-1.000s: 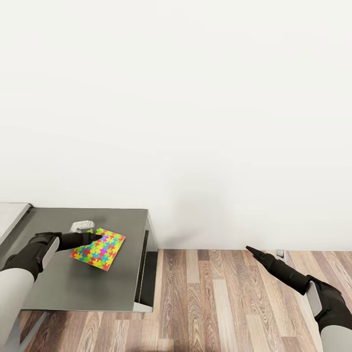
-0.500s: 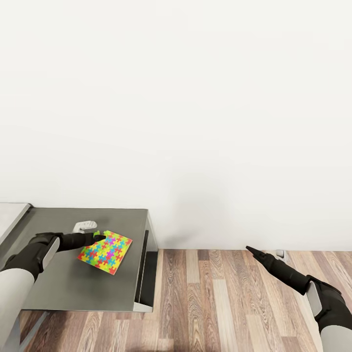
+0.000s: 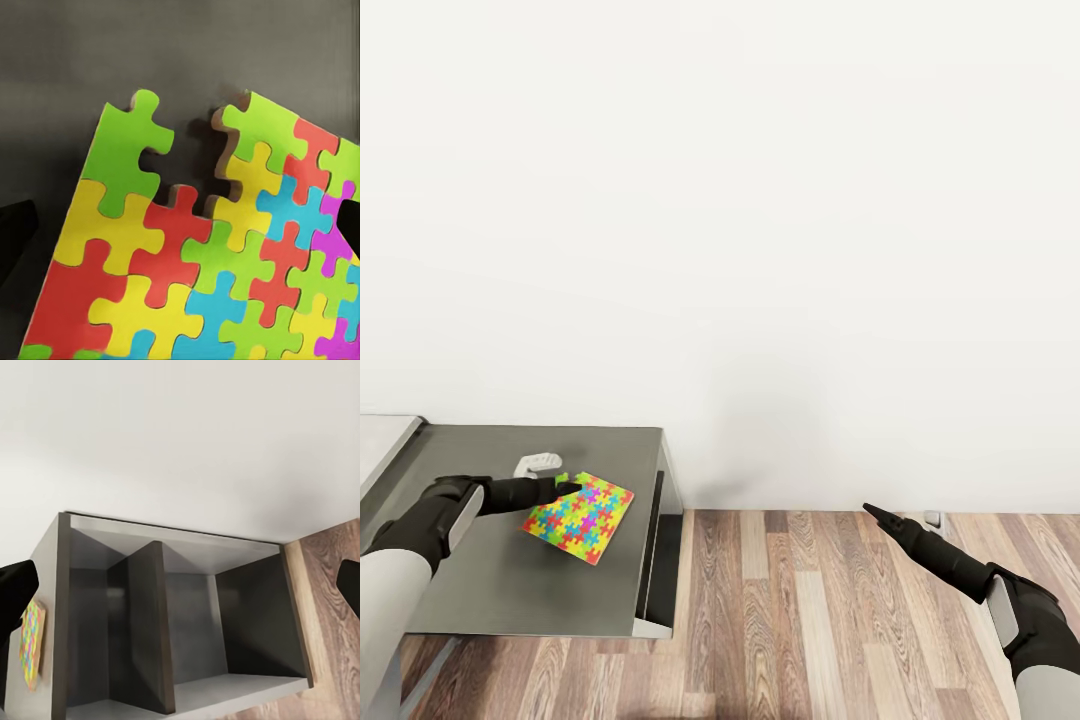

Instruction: Put all the toys in the child's room - the three board games (two on the bed and one on the table), the two jigsaw puzzles on the table, and the tennis ball on the table - inside the toy box on the table in the child's room.

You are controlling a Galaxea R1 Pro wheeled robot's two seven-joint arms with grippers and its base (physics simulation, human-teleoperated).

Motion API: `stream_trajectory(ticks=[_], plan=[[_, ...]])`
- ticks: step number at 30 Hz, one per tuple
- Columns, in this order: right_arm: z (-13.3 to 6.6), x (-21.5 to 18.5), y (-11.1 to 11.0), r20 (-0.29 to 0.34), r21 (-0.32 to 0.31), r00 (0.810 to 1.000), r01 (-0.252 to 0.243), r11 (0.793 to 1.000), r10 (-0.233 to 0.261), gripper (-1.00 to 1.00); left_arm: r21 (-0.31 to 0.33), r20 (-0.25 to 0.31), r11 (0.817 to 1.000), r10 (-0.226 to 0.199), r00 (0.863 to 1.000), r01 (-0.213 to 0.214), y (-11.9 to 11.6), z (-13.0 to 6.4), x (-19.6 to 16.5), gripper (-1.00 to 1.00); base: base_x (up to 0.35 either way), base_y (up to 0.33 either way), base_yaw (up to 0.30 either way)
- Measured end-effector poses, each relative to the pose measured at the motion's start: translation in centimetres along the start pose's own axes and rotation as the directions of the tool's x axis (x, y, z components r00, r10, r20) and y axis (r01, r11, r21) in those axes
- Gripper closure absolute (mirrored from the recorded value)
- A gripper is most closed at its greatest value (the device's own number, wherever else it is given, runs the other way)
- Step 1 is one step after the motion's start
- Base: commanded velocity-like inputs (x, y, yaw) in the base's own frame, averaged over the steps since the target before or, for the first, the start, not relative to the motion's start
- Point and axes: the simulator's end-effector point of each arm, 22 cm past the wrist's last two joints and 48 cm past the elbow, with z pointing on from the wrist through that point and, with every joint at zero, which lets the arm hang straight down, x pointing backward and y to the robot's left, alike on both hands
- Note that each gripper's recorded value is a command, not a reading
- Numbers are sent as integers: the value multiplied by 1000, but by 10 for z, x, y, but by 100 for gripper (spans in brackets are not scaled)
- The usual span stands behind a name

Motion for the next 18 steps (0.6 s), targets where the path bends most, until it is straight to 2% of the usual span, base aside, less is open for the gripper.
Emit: stream_trajectory(ticks=[18], plan=[[-1,-1,1,1,-1,1000,1,1000,-1,-100,28,-1,1000,4,1000,-4,-13,5,2,-100,0,0,0]])
